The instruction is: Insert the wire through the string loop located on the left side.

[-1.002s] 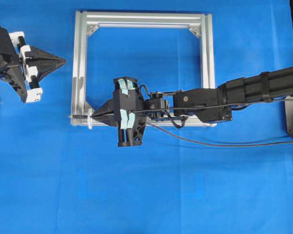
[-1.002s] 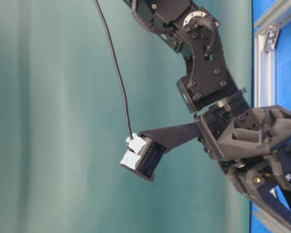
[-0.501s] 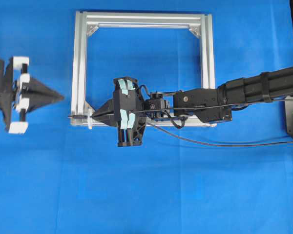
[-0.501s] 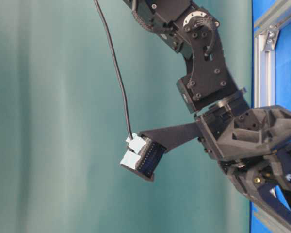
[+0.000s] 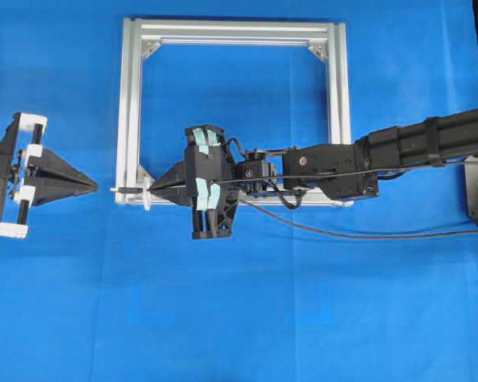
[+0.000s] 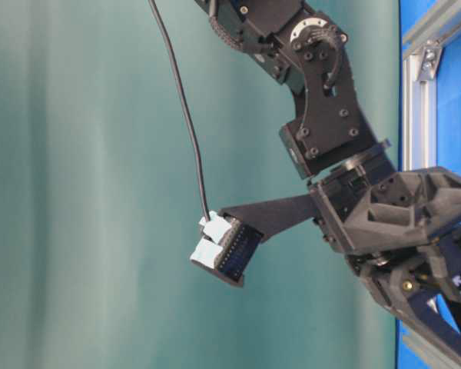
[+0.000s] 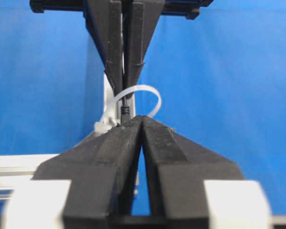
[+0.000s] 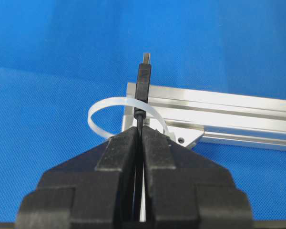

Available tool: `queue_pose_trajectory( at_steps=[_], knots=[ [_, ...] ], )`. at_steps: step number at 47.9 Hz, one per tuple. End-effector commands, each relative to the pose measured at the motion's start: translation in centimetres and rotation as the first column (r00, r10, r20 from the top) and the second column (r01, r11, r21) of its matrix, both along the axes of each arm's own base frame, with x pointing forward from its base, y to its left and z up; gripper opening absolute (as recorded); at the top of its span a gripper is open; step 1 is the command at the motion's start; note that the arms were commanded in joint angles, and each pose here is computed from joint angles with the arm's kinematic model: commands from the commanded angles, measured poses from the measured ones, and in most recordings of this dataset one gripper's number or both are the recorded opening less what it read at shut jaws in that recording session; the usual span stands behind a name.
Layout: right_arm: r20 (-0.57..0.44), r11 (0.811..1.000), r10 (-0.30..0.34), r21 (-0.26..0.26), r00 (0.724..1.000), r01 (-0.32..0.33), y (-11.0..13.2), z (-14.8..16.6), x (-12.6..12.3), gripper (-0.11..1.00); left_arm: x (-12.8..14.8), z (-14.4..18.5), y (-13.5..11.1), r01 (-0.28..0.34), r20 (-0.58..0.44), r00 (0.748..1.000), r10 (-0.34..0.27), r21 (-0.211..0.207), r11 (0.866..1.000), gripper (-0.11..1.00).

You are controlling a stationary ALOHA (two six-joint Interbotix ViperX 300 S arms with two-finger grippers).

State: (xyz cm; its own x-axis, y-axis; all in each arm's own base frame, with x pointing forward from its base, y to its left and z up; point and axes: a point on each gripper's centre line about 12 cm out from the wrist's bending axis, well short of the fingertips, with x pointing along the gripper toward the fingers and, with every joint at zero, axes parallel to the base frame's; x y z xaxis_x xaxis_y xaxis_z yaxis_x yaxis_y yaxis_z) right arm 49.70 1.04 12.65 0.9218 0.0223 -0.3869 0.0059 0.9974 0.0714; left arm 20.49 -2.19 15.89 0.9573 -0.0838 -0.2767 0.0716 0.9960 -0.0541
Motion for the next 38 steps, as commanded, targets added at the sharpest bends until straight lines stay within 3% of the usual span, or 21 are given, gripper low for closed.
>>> queue_pose_trajectory(
  at_steps=[1, 11, 15, 26, 38],
  knots=[
    [0.044, 1.0, 0.003, 0.0, 0.999, -0.003, 0.1, 1.7, 0.5, 0.01, 0.3, 0.5, -0.1, 0.004, 0.018, 1.0, -0.004, -0.004, 1.0, 0.11],
    [0.044, 1.0, 0.002, 0.001, 0.999, -0.002, 0.1, 1.7, 0.5, 0.01, 0.3, 0.4, -0.1, 0.004, 0.007, 1.0, -0.004, -0.004, 1.0, 0.7],
    [0.044, 1.0, 0.002, 0.001, 0.999, -0.002, 0.1, 1.7, 0.5, 0.01, 0.3, 0.3, -0.1, 0.005, 0.004, 1.0, -0.005, -0.003, 1.0, 0.88],
    [0.044, 1.0, 0.003, 0.0, 0.999, -0.003, 0.1, 1.7, 0.5, 0.01, 0.8, 0.5, -0.2, 0.003, 0.003, 1.0, -0.003, -0.006, 1.0, 0.87],
    [0.051, 1.0, 0.003, -0.002, 0.999, -0.003, 0.1, 1.8, 0.6, 0.01, 3.3, -1.3, -0.5, 0.006, -0.097, 0.995, -0.005, 0.014, 1.0, 0.87]
  ],
)
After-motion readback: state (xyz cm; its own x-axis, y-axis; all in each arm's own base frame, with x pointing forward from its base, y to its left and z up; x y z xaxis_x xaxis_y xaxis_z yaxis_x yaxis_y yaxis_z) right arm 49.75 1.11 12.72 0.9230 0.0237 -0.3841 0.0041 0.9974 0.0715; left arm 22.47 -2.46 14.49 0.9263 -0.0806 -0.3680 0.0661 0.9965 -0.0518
